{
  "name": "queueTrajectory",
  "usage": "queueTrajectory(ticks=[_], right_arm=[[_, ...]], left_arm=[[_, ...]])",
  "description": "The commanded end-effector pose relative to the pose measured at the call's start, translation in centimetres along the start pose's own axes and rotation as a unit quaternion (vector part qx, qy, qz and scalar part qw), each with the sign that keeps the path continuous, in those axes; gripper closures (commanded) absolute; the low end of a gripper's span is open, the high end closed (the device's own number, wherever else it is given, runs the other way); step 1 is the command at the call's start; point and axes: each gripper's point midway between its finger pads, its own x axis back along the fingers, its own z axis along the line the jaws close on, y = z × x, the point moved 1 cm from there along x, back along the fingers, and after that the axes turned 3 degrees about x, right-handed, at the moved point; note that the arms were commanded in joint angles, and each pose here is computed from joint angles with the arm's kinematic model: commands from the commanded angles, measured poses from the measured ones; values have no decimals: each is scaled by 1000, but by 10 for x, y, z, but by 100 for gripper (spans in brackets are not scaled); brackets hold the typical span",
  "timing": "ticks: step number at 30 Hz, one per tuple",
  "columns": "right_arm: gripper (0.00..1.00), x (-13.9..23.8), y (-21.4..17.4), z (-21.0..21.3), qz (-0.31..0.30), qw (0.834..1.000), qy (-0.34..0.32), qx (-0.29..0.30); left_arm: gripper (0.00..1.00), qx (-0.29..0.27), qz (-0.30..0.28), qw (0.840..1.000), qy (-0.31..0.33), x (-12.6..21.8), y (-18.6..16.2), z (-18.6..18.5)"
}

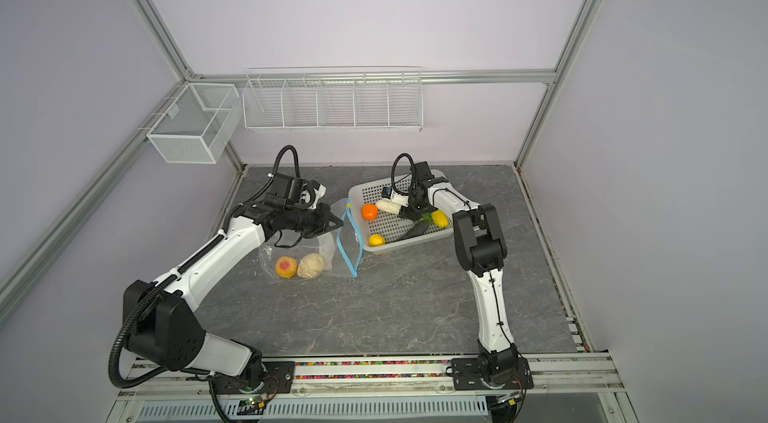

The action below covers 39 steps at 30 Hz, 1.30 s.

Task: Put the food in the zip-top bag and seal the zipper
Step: 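Lower the right gripper and grasp the white cucumber, then lift the white cucumber with the right gripper and carry it into the bag mouth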

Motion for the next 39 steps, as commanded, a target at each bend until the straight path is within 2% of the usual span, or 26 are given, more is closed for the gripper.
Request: queueTrajectory(ticks=[1,25,39], right_arm=[[48,-3,8,9,-9,1000,23,7],[55,16,14,7,11,1000,13,8],[54,48,16,1,25,1000,-14,11]], left_arm=[[100,-8,-19,1000,-3,9,5,-5],[100,-8,-12,1000,3,8,5,-2],[100,1,-6,1000,-2,4,9,-5]])
